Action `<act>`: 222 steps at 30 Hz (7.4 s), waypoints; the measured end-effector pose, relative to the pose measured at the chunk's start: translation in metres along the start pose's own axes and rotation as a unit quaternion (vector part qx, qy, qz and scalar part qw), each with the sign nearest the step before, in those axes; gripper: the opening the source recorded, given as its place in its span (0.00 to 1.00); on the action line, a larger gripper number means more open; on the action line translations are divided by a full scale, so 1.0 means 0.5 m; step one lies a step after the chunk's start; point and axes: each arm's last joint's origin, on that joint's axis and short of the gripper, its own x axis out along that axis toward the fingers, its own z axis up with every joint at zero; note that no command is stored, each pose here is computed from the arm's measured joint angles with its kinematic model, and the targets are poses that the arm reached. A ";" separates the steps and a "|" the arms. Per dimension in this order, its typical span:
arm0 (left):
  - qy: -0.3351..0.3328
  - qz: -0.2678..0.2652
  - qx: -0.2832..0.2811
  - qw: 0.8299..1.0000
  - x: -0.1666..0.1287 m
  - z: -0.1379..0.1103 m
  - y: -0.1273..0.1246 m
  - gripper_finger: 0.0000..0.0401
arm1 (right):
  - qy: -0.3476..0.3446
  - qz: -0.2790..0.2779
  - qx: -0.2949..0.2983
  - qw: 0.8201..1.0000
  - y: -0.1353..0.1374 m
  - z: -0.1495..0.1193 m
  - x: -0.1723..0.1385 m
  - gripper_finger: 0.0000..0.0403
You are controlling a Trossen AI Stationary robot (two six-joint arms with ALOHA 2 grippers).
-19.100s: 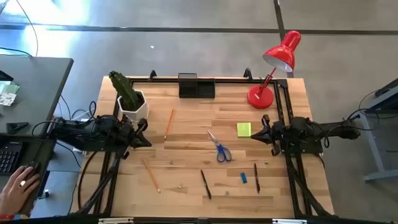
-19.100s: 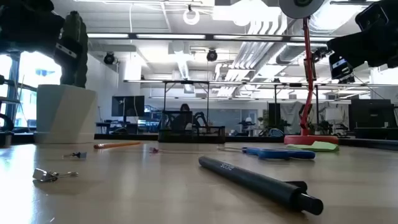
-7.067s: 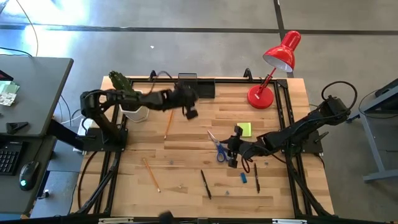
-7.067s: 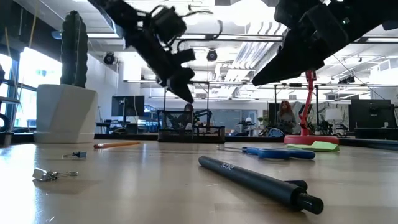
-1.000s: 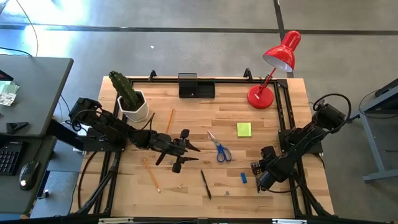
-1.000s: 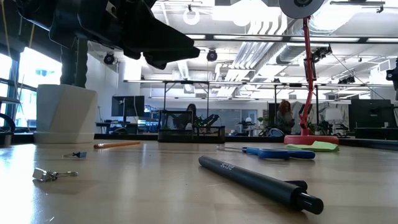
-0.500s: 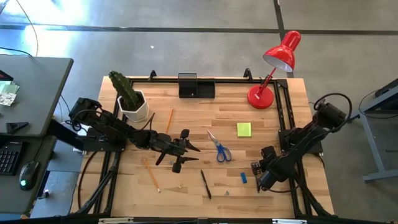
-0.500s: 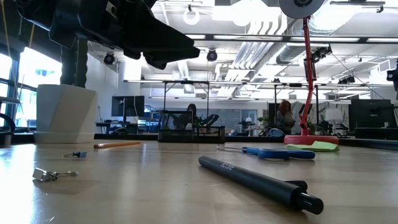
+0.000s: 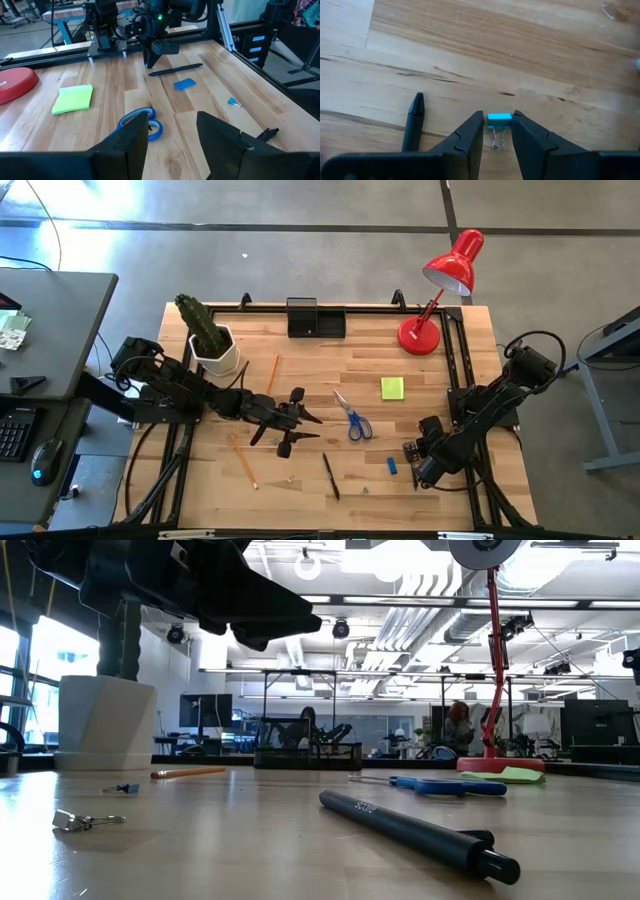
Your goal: Pick and place office supplies into organizer
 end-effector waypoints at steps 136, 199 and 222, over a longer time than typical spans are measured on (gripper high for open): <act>0.024 0.233 -0.078 0.969 -0.302 0.207 0.227 0.39 | -0.402 0.230 -0.319 0.827 0.332 0.847 0.079 0.40; 0.163 0.116 -0.164 0.966 -0.207 0.143 0.159 0.39 | -0.312 0.352 -0.340 0.814 0.186 0.242 0.032 0.31; 0.237 0.159 -0.191 0.939 -0.148 0.092 -0.039 0.39 | -0.332 0.386 -0.373 0.775 0.175 0.103 0.002 0.31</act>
